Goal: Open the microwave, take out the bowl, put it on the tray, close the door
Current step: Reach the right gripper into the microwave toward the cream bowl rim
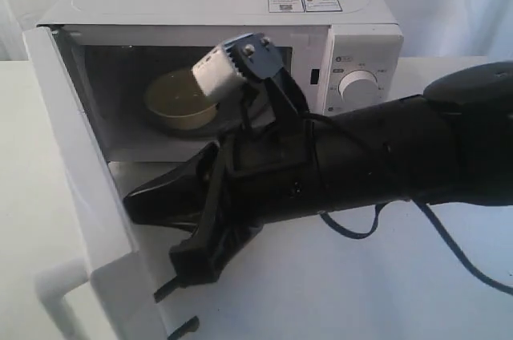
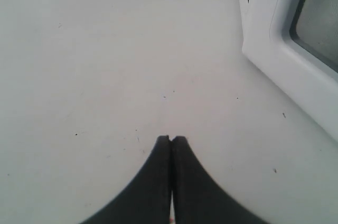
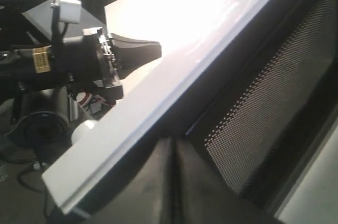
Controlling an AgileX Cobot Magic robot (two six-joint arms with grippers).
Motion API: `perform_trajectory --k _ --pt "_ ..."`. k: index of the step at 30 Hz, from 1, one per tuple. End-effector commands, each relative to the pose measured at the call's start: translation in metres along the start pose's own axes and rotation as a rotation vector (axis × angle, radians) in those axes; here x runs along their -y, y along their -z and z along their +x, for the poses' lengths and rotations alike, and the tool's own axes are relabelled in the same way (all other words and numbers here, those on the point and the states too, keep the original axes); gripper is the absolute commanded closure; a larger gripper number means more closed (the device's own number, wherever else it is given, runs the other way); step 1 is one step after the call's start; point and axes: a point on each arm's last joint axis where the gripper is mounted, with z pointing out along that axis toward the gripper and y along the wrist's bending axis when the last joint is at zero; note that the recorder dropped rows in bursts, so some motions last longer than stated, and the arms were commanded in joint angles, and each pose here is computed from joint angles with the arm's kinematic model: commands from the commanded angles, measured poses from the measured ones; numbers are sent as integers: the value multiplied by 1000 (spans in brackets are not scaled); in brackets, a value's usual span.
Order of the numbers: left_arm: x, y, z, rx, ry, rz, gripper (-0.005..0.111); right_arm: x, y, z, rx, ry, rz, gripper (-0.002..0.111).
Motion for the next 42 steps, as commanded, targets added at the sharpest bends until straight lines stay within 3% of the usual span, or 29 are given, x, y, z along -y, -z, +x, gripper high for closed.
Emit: perform_trajectory --k 1,7,18,28,34,36,38,40,42 --pt "0 0 2 -3 4 -2 107 -19 -9 -1 20 21 -52 108" --pt "0 0 2 -3 4 -2 107 -33 -18 0 25 102 -71 108" --pt "0 0 2 -3 4 -2 107 11 -10 1 -67 275 423 108" --pt "0 0 2 -3 4 -2 107 12 -10 -9 -141 649 451 108" --pt "0 0 2 -3 4 -2 107 -2 -42 7 -225 792 480 108" --pt "0 0 2 -3 4 -2 107 -2 -55 15 -275 870 525 108" --pt "0 0 2 -3 4 -2 107 9 -63 22 -342 936 651 108" --pt "0 0 2 -3 4 -2 107 21 -68 30 -404 946 744 107" --pt "0 0 2 -3 4 -2 107 27 -73 33 -432 913 748 107"
